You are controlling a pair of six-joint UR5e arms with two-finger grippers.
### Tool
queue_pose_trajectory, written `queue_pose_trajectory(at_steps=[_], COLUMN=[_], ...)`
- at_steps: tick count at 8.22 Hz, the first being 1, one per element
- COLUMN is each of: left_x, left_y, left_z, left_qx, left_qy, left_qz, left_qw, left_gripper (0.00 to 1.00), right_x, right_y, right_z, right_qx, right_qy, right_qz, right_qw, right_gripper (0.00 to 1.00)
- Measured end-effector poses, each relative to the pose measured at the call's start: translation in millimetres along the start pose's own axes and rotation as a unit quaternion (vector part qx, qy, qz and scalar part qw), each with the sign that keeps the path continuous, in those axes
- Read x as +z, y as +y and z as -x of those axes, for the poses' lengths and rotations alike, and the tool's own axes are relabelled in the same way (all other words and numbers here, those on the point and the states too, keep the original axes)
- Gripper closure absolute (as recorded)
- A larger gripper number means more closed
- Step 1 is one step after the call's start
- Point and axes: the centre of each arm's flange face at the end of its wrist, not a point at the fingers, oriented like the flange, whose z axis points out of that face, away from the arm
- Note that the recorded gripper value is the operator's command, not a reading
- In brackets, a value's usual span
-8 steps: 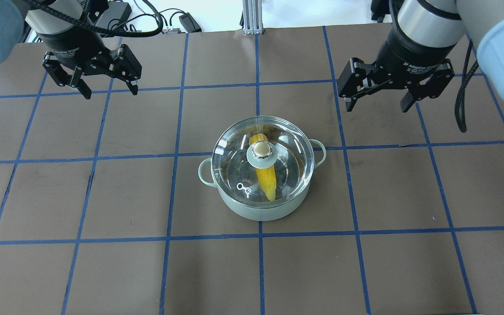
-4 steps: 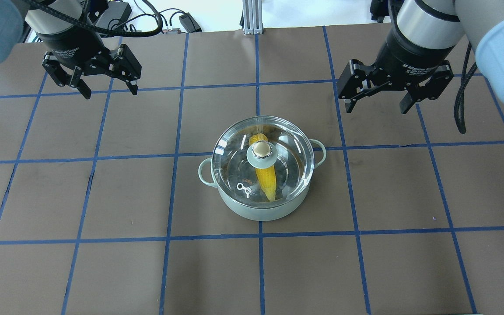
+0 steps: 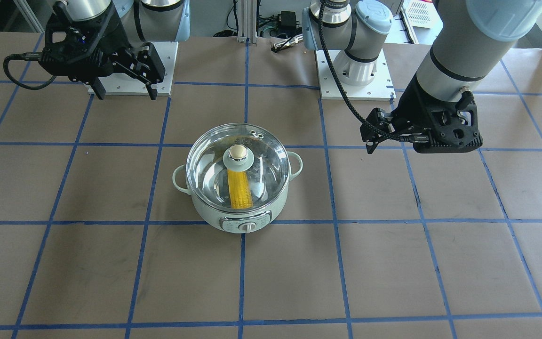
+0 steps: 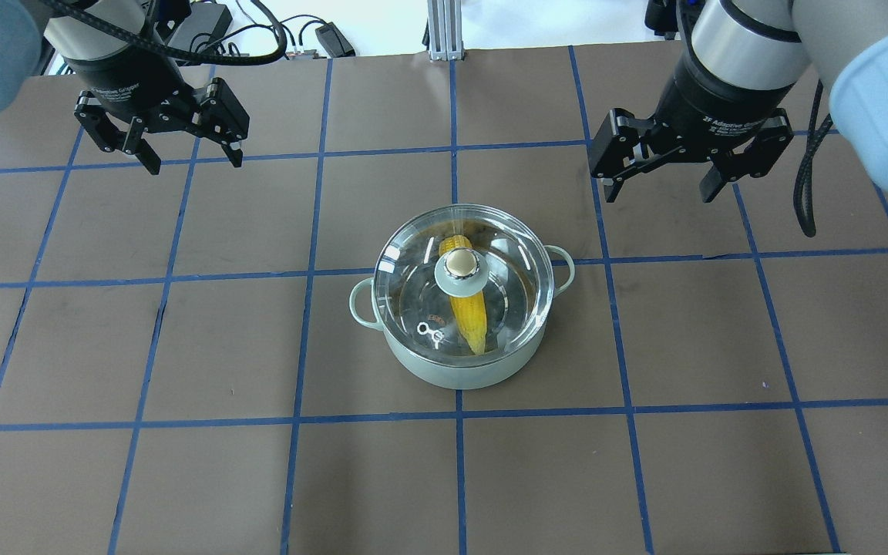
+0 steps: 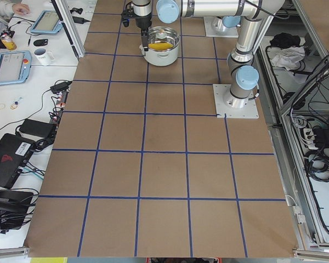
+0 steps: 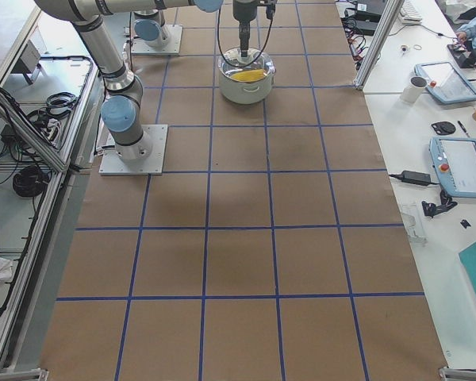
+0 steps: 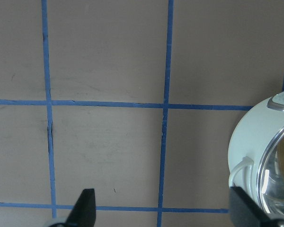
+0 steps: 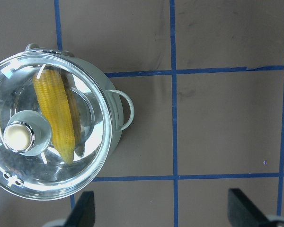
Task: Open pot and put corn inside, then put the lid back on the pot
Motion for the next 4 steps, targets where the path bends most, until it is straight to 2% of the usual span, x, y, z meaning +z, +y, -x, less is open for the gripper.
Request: queue_pose_trajectory(at_steps=[4], left_x=[0.0], left_y=[0.0], left_z=[0.1], left_qx=[0.002], left_qy=[0.000], left_qz=[0.000], left_qw=[1.0000], left_gripper=[0.00], right_x=[0.3], right_y=[0.1], right_z=[0.3], right_qx=[-0.001], right_qy=[0.002], right_qz=[0.001], right_qw=[1.0000], right_gripper=[0.00])
